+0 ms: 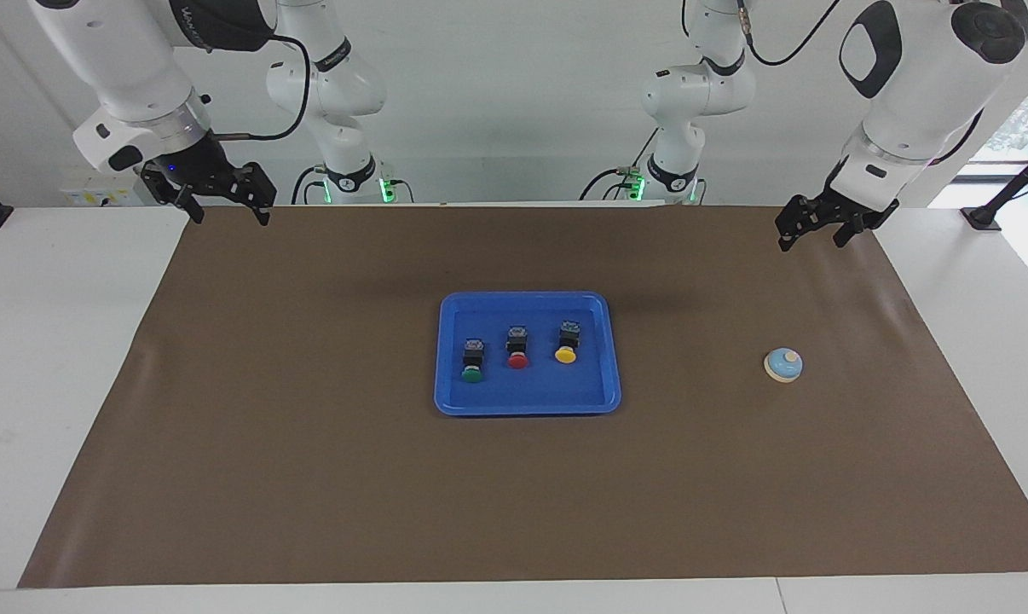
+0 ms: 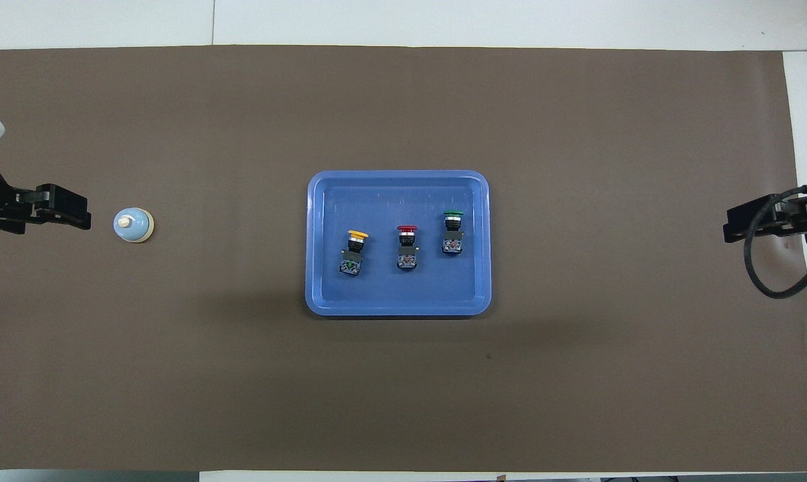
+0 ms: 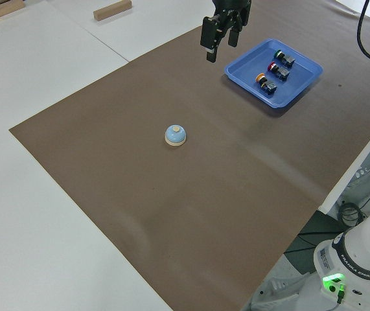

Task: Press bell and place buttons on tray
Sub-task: 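Press down on the white bell again with the left gripper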

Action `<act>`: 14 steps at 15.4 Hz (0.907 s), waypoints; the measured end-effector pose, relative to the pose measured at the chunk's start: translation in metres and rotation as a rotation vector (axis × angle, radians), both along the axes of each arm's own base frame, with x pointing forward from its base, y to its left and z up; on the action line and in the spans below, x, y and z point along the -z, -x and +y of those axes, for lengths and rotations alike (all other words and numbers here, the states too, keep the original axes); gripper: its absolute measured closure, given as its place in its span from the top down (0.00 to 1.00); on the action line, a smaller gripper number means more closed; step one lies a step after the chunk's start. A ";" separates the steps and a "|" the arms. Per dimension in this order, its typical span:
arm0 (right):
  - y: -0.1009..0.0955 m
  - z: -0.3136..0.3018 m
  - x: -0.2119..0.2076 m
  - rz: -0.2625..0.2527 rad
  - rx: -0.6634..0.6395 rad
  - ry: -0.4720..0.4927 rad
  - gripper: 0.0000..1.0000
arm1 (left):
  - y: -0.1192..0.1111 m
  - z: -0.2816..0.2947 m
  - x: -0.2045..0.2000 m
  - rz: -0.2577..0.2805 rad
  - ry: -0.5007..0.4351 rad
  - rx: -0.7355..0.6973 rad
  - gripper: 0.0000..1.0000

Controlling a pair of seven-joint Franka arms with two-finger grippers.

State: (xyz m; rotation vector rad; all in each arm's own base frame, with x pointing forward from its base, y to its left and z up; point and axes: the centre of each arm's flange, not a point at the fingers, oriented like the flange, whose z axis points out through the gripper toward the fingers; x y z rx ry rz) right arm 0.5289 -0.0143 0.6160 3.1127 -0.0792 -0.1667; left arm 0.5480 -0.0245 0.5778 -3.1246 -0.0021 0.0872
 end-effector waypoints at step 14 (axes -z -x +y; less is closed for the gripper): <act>0.000 0.000 0.000 0.000 0.000 0.000 1.00 | -0.035 0.065 0.170 -0.040 0.015 -0.107 0.01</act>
